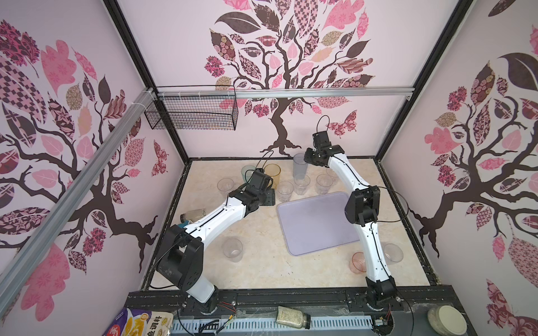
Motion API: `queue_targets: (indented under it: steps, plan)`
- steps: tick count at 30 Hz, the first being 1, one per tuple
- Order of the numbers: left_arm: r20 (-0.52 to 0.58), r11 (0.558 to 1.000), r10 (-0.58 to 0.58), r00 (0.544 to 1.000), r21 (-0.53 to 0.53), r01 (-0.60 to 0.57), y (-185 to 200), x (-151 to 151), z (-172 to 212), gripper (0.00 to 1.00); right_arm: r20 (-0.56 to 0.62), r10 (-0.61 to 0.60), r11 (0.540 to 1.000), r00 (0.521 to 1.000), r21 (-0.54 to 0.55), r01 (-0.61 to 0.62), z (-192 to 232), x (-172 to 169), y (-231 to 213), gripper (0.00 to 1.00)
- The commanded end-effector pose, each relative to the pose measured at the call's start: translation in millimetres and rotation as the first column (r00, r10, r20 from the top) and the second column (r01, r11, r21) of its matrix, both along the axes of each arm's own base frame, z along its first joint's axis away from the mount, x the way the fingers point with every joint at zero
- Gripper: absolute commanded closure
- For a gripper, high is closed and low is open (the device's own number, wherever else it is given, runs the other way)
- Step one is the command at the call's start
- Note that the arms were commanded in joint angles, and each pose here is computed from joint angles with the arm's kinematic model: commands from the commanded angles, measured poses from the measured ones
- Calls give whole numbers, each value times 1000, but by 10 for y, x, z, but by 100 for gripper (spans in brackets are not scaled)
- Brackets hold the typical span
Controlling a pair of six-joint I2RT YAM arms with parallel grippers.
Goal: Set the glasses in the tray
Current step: 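Reach the right gripper to the light-blue textured glass and grasp its rim, then lift the light-blue glass with the right gripper and lower it onto the tray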
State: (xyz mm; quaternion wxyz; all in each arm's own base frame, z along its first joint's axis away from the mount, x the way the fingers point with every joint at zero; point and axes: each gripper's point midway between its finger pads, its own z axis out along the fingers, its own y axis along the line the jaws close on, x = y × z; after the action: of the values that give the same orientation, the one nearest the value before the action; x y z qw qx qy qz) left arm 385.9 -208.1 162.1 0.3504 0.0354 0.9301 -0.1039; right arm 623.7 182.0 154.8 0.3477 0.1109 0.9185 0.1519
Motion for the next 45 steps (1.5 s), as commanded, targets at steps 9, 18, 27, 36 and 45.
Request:
queue_targets:
  steps: [9, 18, 27, 36, 45]
  plan:
    - [-2, 1000, 9, 1000, -1, -9, 29, -48, -10, 29, 68, -14, 1000, 998, -23, 16, 252, 53, -55, 98]
    - [0, 1000, 4, 1000, -27, -4, -10, -47, 40, 29, 197, -22, 1000, 980, 0, 22, 1034, -38, -114, 100]
    - [3, 999, 15, 1000, -36, -15, 2, -51, 45, 29, 303, -34, 998, 952, 67, 14, 1856, -307, -156, 100]
    - [66, 991, 124, 990, -58, -120, 433, 144, 319, 29, 159, 122, 988, 980, 75, -135, 1804, -1418, 164, 100]
    - [11, 986, 150, 989, -81, -149, 539, 45, 202, 29, -163, 265, 957, 950, -73, -280, 1011, -2673, 147, 100]
